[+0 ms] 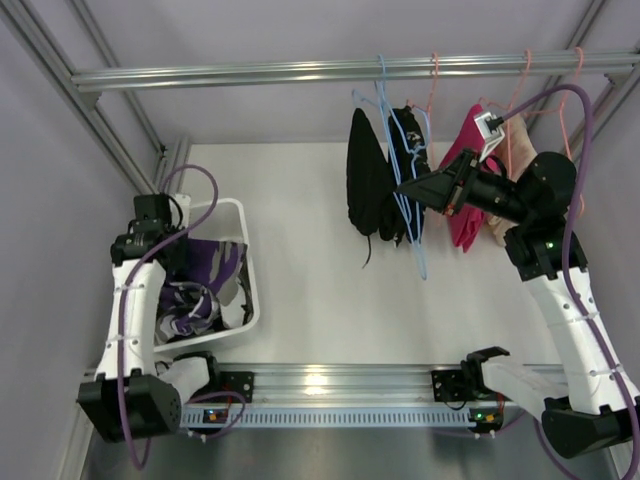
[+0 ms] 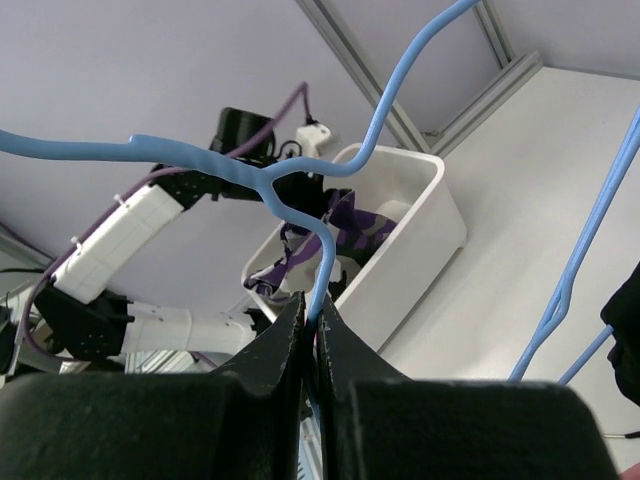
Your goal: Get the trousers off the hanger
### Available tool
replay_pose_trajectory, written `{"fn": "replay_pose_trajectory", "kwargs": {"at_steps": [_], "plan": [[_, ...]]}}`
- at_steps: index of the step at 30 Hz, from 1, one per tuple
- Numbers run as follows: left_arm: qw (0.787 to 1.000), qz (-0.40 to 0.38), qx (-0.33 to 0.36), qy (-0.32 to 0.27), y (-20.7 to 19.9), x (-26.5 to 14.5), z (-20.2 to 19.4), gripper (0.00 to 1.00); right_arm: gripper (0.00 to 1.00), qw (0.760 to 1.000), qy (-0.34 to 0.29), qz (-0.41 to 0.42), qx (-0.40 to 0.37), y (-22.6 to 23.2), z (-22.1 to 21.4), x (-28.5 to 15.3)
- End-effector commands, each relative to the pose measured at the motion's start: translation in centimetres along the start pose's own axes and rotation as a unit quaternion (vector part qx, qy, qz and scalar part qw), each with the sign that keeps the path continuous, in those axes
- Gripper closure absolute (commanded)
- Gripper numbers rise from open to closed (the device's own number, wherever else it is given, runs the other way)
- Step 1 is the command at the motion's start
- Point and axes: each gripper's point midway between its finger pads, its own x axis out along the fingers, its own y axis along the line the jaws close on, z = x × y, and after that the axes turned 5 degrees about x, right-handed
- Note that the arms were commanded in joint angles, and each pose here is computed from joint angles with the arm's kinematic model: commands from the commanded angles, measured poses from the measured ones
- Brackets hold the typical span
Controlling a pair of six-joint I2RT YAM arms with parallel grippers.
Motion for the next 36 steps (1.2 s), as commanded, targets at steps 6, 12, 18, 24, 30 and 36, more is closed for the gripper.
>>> {"fn": "replay_pose_trajectory", "kwargs": {"at_steps": [6,12,18,24,30,36], "plan": [[0.984,0.043,0.154,0.076,2.0,5.6,-3.3,1.00,1.00,0.999,-0.018,0.015,-0.045,0.9,0.7,-0.3],[0.962,0.065,0.260,0.048,4.2,8.2,1.0,1.00,1.00,0.998,-0.018,0.015,-0.051,1.2,0.8,-0.4],[0.919,0.090,0.382,0.021,5.7,10.1,2.8,1.00,1.00,0.998,-0.016,0.012,-0.055,1.3,0.6,-0.7],[0.888,0.098,0.450,-0.009,6.5,11.6,4.1,1.00,1.00,0.998,-0.016,0.014,-0.057,1.4,0.7,-0.7],[0.861,0.120,0.493,-0.028,9.4,13.8,6.9,1.00,1.00,0.998,-0.019,0.015,-0.056,1.5,1.0,-0.6],[0.860,0.103,0.492,-0.087,10.1,13.3,10.7,1.00,1.00,0.998,-0.019,0.013,-0.057,1.6,1.0,-0.7]]}}
